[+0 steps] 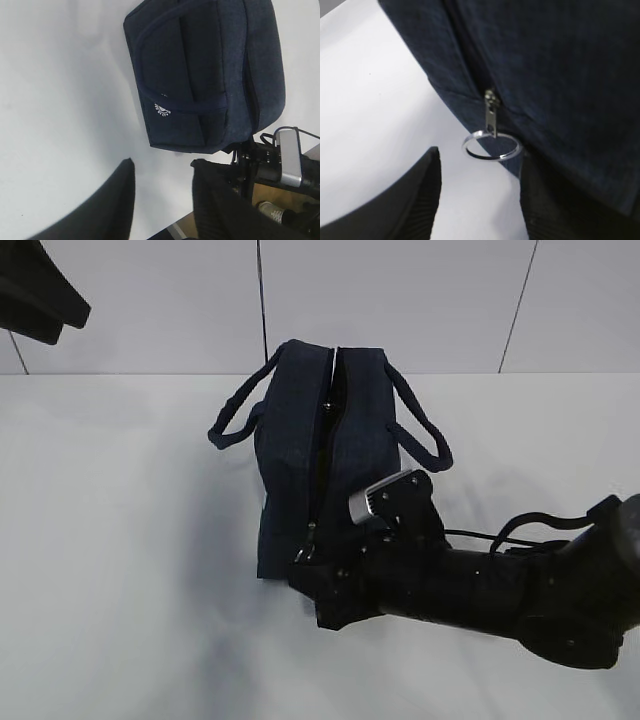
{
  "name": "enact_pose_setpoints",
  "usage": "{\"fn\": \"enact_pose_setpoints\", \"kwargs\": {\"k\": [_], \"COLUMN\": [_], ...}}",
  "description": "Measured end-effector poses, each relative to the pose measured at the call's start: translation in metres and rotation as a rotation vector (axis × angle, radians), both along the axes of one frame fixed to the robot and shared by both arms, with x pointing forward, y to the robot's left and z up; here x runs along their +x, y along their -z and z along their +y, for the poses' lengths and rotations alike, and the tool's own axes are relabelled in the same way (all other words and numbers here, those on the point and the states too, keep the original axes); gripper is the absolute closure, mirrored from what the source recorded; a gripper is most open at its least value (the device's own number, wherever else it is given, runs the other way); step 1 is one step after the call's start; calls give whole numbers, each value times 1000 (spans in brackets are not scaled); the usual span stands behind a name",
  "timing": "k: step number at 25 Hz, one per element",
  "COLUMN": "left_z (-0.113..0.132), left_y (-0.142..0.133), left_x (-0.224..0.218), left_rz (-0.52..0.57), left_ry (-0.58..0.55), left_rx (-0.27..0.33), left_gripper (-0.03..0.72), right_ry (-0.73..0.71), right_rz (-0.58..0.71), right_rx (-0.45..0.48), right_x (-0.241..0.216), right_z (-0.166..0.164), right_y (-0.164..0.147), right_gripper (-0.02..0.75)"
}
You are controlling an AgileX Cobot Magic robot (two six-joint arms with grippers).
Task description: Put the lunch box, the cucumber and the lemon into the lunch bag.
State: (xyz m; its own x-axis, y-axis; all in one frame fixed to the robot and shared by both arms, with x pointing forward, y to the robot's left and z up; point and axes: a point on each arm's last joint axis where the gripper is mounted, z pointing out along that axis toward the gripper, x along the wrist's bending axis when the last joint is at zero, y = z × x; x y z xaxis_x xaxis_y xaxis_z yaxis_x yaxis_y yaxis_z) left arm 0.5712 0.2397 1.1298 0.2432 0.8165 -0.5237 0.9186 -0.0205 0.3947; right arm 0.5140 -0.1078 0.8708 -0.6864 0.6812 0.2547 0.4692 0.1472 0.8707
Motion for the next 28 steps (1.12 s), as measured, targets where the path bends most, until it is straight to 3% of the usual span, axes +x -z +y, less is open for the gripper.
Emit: {"fn": "enact_pose_setpoints", "kwargs": {"k": [10,16,24,28], "left_z": [-1,-2,-2,-2], "left_y": [-1,-1,-1,-1], "left_x": [0,0,0,0], "left_rz": [1,1,1,1], "left_ry": [0,0,0,0], "left_rx": [-21,-23,-23,-23], "left_gripper": [411,411,411,411], "right_ry": [-66,-25,-121,-38], "right_rz": [-102,-89,-143,-136], "right_rx": [-75,-68,-1,21], "right_x": [3,7,5,10], "right_z": [3,2,11,8], "right_y": [-2,2,7,6], "right_gripper": [354,354,353,353]}}
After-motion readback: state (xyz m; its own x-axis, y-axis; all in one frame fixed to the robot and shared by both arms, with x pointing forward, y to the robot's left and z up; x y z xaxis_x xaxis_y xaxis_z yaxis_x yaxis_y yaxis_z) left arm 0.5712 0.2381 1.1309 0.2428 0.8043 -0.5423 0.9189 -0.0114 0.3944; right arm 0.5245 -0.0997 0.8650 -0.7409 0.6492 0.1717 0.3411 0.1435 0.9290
